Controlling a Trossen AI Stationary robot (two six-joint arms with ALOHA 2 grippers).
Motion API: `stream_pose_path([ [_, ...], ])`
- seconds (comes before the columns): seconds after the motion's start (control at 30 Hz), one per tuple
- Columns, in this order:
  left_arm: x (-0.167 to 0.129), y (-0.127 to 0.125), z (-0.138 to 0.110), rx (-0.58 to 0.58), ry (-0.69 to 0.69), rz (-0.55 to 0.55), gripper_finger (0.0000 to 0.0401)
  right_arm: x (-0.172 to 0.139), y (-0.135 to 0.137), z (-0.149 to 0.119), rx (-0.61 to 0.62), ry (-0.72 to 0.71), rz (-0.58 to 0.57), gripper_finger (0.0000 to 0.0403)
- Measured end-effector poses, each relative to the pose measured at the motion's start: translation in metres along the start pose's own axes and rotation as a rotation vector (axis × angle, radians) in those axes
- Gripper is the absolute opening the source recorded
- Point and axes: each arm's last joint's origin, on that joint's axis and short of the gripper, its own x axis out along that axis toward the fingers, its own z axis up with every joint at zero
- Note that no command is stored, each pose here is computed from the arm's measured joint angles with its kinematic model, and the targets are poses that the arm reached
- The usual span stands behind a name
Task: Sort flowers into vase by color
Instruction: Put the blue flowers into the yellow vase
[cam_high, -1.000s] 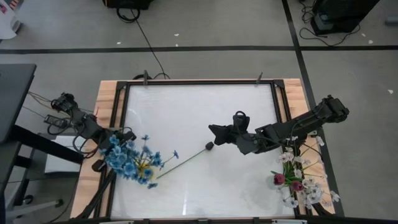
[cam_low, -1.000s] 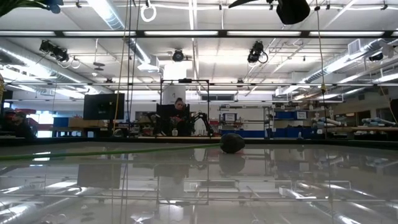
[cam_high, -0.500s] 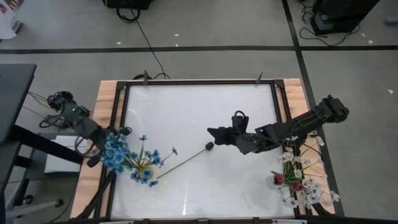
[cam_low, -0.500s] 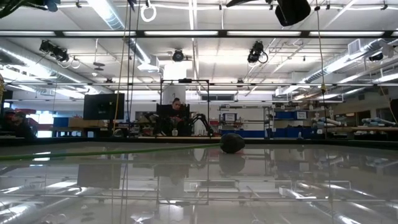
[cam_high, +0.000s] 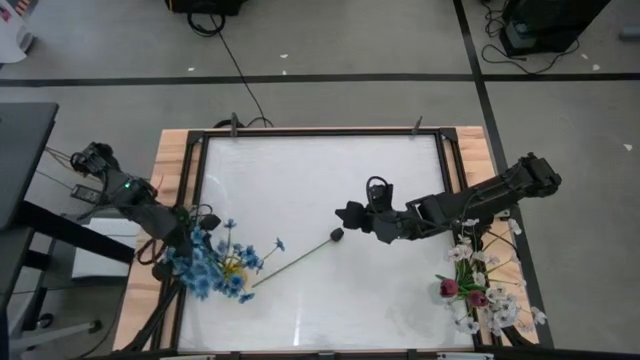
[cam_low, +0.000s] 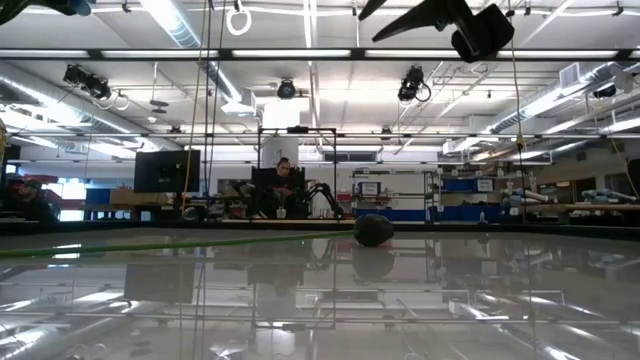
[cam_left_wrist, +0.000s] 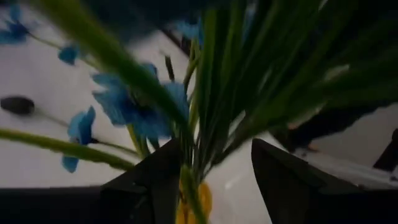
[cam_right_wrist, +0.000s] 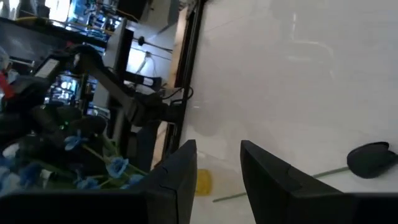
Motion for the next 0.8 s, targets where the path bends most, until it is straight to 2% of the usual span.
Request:
stream_pose_path([
  [0.17,-0.005,0.000,0.000,-0.017,0.140,0.024,0.0202,0.008,-0.002,0.008,0.073,0.089,-0.035,0.0134],
  [0.3,-0.016,0.001,0.003,-0.050,0.227,0.095,0.0202,0.034,-0.013,0.002,0.179,0.224,-0.138,0.0131],
  [0.5,-0.045,0.000,0.028,-0.027,0.125,0.163,0.0202,0.079,-0.043,-0.023,0.266,0.418,-0.335,0.0125],
  [0.57,-0.054,-0.001,0.036,-0.024,0.080,0.184,0.0202,0.091,-0.053,-0.032,0.295,0.432,-0.378,0.0124],
  [0.8,-0.071,-0.002,0.048,-0.025,0.005,0.211,0.0202,0.124,-0.074,-0.050,0.425,0.417,-0.419,0.0124],
])
